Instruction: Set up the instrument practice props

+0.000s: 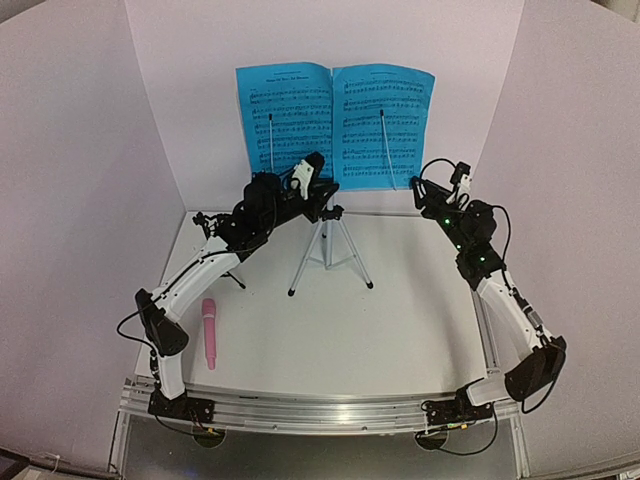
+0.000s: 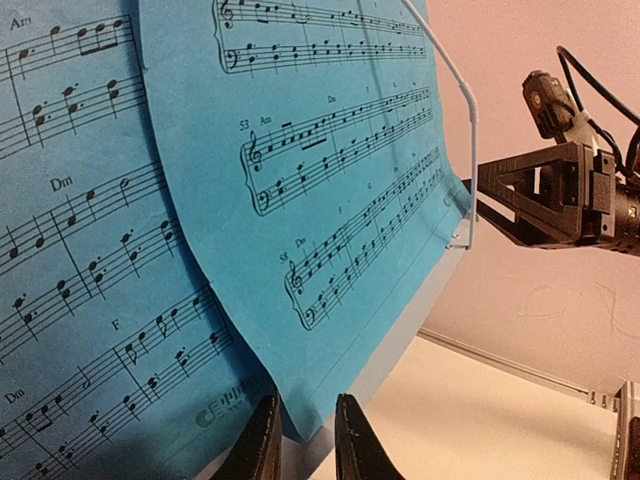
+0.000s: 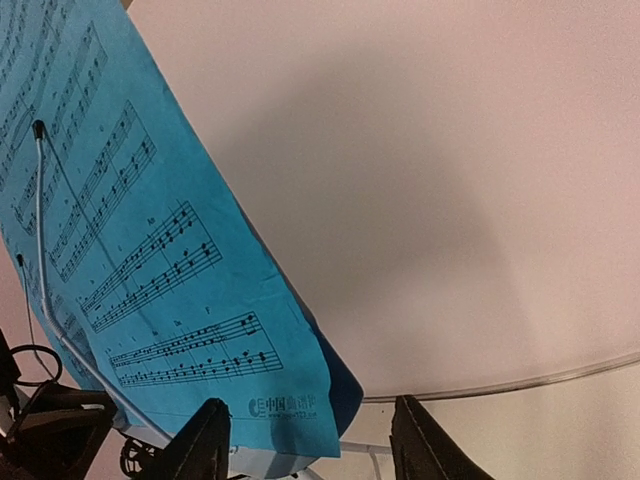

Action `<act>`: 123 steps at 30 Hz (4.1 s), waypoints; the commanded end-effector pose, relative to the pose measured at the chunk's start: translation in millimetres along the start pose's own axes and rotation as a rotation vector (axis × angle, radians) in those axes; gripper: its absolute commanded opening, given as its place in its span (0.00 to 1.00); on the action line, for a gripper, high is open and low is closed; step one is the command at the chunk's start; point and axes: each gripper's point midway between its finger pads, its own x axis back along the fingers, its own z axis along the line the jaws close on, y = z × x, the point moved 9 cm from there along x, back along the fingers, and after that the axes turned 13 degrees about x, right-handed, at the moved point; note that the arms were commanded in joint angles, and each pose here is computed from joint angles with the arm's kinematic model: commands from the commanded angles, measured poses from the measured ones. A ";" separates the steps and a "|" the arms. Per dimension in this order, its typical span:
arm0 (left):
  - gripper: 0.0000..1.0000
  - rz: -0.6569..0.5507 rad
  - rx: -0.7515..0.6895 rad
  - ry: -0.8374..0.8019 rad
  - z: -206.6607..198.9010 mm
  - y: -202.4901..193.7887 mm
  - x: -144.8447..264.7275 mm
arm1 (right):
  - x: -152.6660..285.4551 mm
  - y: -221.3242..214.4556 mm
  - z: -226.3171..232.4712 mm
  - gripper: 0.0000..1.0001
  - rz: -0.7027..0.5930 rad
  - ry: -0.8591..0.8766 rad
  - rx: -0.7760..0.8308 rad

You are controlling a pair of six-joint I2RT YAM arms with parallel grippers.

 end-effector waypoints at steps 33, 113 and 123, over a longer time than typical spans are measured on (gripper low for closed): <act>0.38 -0.892 -0.835 0.086 -38.9 176.2 106.9 | 49.1 55.6 31.1 0.61 -0.050 0.090 0.058; 0.34 1.233 0.529 0.965 224.6 -331.5 262.2 | 74.9 -125.2 -19.7 0.72 0.637 -0.205 0.021; 0.00 1.098 0.737 1.052 203.6 -281.4 269.3 | 70.9 -117.3 -17.9 0.72 0.622 -0.202 0.050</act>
